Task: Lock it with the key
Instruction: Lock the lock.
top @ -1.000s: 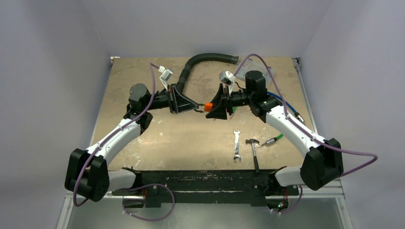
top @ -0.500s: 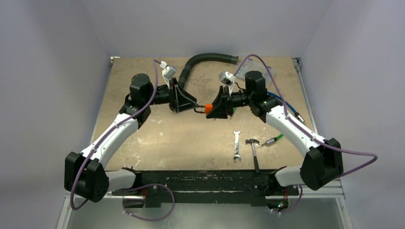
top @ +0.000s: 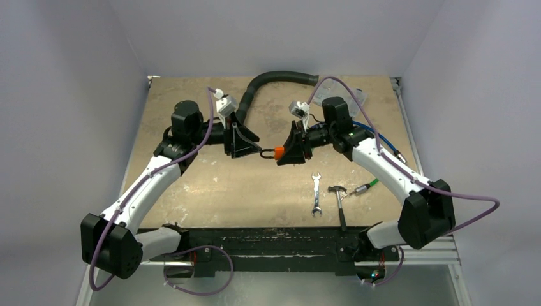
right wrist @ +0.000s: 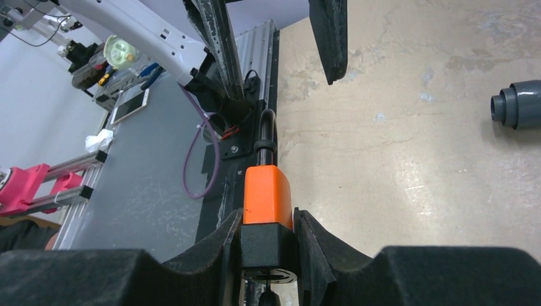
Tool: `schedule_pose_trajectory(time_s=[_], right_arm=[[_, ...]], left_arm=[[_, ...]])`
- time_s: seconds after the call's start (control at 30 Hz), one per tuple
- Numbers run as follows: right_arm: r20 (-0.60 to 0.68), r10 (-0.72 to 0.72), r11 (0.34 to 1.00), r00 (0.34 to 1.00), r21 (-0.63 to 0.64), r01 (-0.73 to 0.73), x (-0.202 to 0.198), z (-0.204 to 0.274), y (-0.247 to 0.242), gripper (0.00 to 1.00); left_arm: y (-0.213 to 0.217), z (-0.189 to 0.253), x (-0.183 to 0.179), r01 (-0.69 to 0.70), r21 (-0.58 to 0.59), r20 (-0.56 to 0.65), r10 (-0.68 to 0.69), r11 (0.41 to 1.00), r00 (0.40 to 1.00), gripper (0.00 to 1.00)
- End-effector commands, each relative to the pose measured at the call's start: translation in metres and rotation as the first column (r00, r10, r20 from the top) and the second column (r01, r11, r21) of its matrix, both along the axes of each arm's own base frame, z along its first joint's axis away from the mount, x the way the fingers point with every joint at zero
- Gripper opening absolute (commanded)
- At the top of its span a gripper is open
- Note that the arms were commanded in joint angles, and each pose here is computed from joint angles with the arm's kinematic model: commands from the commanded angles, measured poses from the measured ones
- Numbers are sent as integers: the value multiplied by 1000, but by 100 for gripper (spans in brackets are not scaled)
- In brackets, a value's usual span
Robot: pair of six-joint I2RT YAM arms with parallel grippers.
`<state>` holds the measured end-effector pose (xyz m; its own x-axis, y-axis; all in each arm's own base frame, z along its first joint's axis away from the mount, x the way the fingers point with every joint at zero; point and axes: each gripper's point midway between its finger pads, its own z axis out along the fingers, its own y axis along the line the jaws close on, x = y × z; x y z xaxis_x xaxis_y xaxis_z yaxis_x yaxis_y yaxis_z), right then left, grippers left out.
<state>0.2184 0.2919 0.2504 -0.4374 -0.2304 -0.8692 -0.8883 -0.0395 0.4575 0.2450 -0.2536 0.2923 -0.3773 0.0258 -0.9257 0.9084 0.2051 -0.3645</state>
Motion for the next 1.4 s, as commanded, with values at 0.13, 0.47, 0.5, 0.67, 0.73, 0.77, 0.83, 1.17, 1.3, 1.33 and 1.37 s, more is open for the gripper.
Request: schedule_pose_trajectory(time_s=[0.13, 0.47, 0.5, 0.67, 0.73, 0.77, 0.83, 1.17, 1.3, 1.33, 1.37], right_arm=[[36, 5, 999, 999, 52, -7, 5, 28, 5, 0], [7, 8, 999, 1000, 54, -8, 7, 26, 7, 0], [6, 7, 999, 1000, 53, -7, 8, 26, 7, 0], [-3, 5, 999, 1000, 51, -5, 10, 25, 9, 0], [-6, 4, 999, 1000, 53, -4, 11, 25, 9, 0], [-5, 4, 998, 1000, 55, -4, 11, 26, 10, 0], [-5, 6, 998, 1000, 57, -6, 12, 27, 10, 0], [-8, 16, 998, 1000, 60, -16, 12, 27, 12, 0], [-35, 54, 996, 998, 68, -51, 6, 26, 17, 0], [-43, 64, 996, 997, 68, -61, 4, 24, 19, 0], [-50, 75, 995, 996, 69, -71, 1, 24, 20, 0]], left_arm=[[0, 2, 1, -15, -6, 44, 15, 1000, 999, 49], [-9, -6, -4, 18, -10, 16, -18, 1000, 1000, 39], [-9, -7, -4, 20, -10, 11, -20, 1000, 1000, 37], [-13, -8, -8, 41, -33, -13, -42, 999, 999, 20], [-15, -9, -10, 51, -34, -16, -51, 998, 999, 17], [-15, -9, -10, 54, -34, -17, -55, 998, 998, 17], [-16, -9, -11, 59, -33, -20, -59, 998, 998, 20], [-21, -6, -19, 105, -61, -34, -107, 993, 994, 0], [-23, -9, -20, 106, -65, -48, -109, 992, 993, 0], [-24, -11, -20, 107, -63, -50, -110, 992, 993, 0], [-25, -12, -20, 108, -62, -52, -111, 992, 992, 0]])
